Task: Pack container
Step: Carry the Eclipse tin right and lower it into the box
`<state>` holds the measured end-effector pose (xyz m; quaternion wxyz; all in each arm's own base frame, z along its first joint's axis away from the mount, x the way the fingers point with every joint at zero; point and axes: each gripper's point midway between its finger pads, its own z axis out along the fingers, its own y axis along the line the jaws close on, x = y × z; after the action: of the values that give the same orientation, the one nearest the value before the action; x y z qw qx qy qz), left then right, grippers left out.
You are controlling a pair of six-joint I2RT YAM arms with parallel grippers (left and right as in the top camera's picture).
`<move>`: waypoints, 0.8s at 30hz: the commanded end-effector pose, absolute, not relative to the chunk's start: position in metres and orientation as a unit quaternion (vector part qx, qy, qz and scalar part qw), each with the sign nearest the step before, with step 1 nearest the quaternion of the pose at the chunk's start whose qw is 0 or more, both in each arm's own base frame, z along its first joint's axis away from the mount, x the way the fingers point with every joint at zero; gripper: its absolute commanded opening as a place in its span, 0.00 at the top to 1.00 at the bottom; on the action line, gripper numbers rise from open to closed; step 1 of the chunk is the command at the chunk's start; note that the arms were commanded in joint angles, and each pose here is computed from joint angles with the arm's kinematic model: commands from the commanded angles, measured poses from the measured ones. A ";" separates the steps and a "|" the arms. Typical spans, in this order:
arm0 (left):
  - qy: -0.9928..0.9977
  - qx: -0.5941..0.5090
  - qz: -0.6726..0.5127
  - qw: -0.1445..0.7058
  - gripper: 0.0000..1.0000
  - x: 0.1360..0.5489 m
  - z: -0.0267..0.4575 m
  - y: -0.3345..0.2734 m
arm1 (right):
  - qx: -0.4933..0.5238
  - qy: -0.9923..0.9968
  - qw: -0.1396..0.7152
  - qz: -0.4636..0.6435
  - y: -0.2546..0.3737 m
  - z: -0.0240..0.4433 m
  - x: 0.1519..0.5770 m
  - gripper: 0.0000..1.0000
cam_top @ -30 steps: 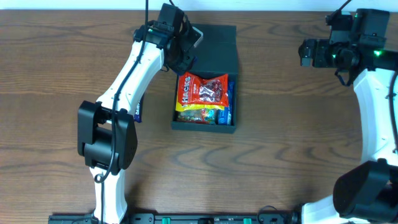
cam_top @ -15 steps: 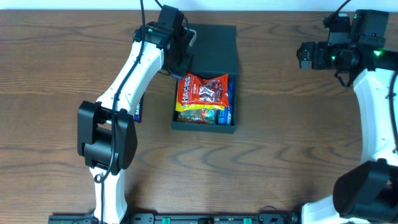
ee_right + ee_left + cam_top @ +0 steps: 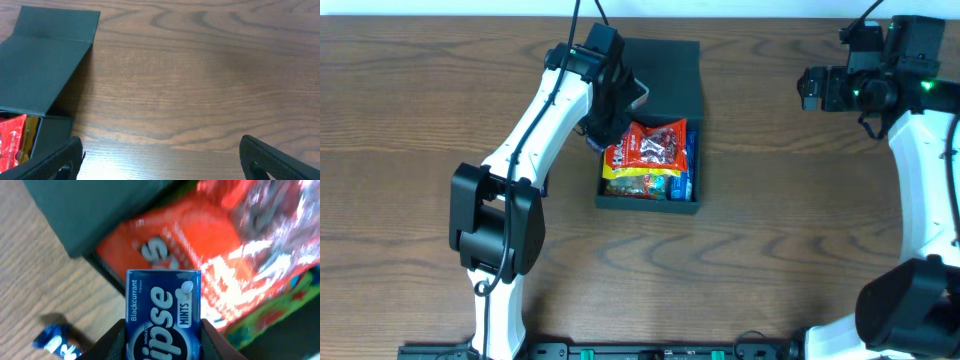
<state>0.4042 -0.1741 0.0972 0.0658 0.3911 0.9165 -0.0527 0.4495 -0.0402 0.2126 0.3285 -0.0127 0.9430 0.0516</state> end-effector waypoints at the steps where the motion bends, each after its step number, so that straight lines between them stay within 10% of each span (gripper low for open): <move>1: 0.902 0.425 -0.028 0.073 0.94 0.403 0.115 -0.165 | -0.018 0.943 0.329 0.052 -0.042 0.213 0.449 0.01; 24: 0.923 0.376 -0.080 0.032 0.94 0.377 0.118 -0.174 | -0.023 0.941 0.329 0.068 -0.036 0.214 0.448 0.01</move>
<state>0.3759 -0.1662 0.0956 0.0073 0.4010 0.9139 -0.0634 0.4491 -0.0355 0.2130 0.3285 -0.0168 0.9422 0.0645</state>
